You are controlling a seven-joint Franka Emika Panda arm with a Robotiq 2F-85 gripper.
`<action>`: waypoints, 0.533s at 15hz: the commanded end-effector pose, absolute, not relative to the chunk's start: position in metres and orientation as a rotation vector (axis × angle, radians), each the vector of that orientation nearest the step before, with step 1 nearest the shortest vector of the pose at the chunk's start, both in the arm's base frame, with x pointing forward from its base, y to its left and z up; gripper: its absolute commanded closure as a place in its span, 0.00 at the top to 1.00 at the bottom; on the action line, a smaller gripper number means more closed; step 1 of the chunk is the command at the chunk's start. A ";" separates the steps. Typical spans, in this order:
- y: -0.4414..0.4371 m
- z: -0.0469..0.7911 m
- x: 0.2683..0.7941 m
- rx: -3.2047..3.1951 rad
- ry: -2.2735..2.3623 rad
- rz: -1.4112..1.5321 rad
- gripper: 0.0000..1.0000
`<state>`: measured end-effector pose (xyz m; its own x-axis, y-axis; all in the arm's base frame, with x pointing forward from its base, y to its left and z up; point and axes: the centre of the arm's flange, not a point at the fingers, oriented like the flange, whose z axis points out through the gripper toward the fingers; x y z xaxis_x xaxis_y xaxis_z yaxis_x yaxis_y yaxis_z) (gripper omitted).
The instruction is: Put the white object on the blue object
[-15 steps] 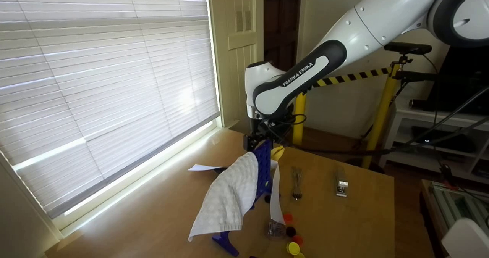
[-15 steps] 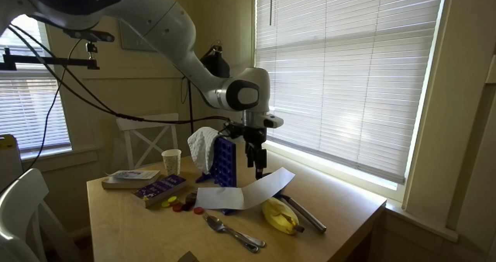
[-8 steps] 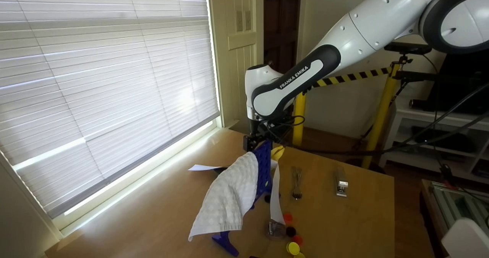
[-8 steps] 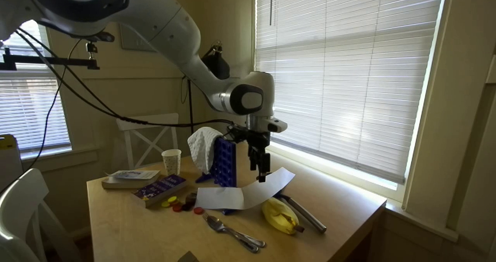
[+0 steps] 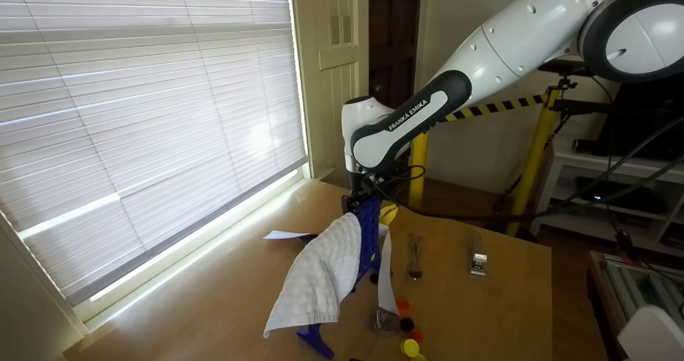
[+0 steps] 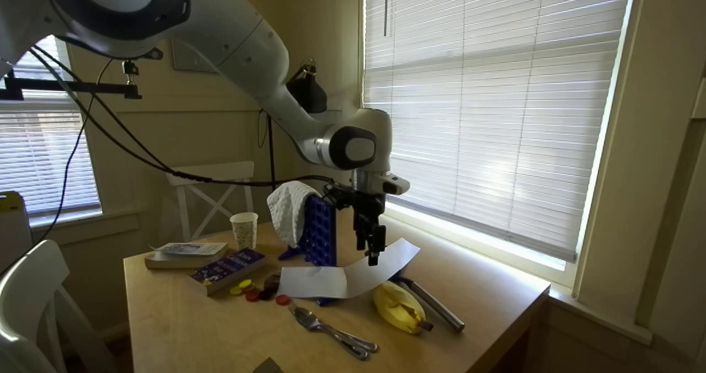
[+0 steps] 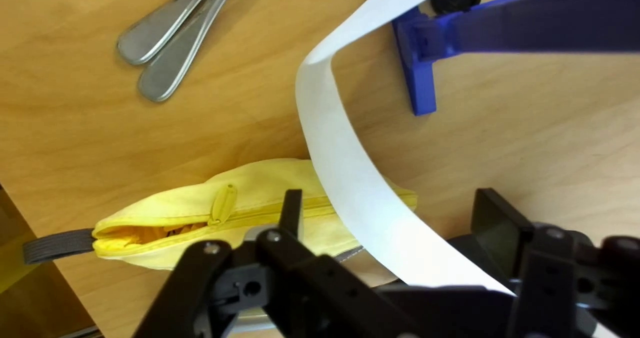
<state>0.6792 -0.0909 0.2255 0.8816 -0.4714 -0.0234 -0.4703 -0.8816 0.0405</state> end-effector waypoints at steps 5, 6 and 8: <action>-0.107 0.211 0.689 3.035 -0.754 -0.129 0.78; -0.108 0.210 0.690 3.037 -0.752 -0.137 0.77; -0.109 0.209 0.691 3.043 -0.750 -0.155 0.77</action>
<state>0.6785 -0.1035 0.2117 0.8810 -0.4689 -0.0641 -0.4660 -0.8831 0.0552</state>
